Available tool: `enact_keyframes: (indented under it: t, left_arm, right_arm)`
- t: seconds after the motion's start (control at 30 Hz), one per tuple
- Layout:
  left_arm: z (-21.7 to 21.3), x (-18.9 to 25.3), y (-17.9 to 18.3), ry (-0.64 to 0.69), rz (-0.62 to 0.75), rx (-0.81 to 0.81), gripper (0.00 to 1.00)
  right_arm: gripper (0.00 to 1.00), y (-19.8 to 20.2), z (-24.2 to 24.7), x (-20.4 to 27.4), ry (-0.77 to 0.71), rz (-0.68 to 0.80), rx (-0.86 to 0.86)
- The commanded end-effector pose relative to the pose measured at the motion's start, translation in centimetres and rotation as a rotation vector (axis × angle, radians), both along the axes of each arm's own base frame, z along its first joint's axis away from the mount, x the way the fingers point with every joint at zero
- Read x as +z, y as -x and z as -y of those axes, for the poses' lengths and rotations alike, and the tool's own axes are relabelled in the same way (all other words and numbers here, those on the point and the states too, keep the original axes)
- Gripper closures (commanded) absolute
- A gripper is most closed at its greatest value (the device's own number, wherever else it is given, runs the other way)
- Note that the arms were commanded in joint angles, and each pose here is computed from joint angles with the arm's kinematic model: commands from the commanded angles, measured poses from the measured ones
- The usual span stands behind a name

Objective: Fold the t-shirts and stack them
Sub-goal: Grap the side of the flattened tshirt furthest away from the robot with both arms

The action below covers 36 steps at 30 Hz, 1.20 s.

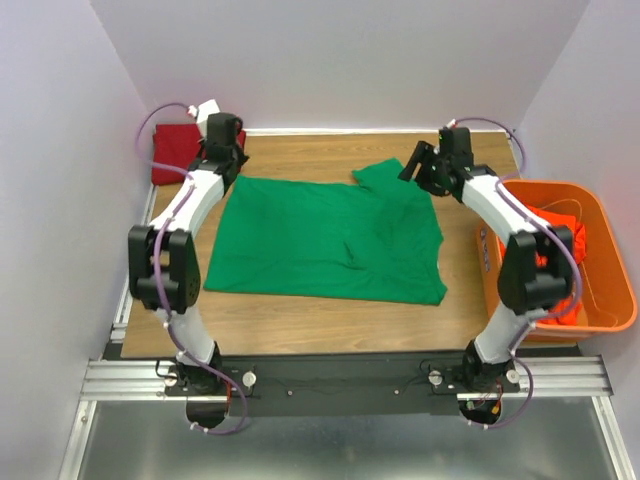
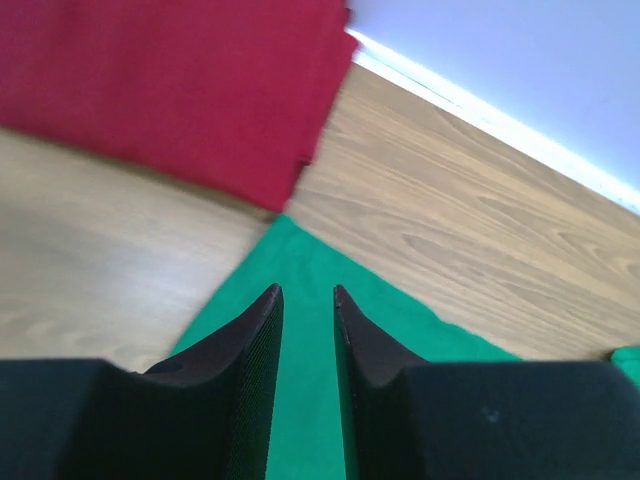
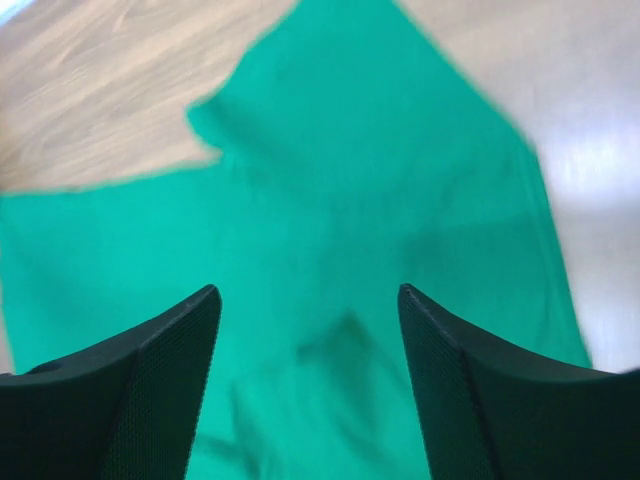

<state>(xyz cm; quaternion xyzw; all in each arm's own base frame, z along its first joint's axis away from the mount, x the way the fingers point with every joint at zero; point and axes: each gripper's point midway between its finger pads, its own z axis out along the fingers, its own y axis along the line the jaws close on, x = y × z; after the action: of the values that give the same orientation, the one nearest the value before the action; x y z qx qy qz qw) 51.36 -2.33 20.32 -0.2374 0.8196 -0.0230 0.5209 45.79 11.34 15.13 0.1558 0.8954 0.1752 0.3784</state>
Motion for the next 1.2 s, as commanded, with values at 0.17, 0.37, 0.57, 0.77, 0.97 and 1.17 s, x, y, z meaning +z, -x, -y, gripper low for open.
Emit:
enact_keyframes:
  t: [0.17, 0.37, 0.57, 0.77, 0.97, 1.17]
  left_arm:
    - [3.0, -3.4, -5.1, -0.119, -0.075, -0.122, 0.67]
    - [3.2, -5.3, -6.3, -0.145, -0.105, -0.134, 0.67]
    - [3.4, -5.6, -6.7, -0.148, -0.104, -0.150, 0.67]
    - [3.5, -5.2, -6.8, -0.147, -0.094, -0.156, 0.67]
    - [3.4, -5.9, -6.9, -0.159, -0.106, -0.156, 0.67]
    - [3.1, -7.0, -7.0, -0.171, -0.125, -0.142, 0.67]
  right_arm:
    - [0.30, -11.0, 1.2, -4.2, 0.223, 0.064, 0.001]
    - [0.34, -15.7, 0.7, -8.2, 0.261, 0.067, 0.019]
    - [0.39, -18.2, 0.7, -10.4, 0.286, 0.073, 0.005]
    - [0.46, -18.6, -0.3, -13.3, 0.242, 0.036, 0.024]
    - [0.48, -17.3, -1.1, -15.9, 0.237, -0.022, 0.028]
    - [0.60, -16.5, -1.4, -16.8, 0.220, -0.050, 0.033]
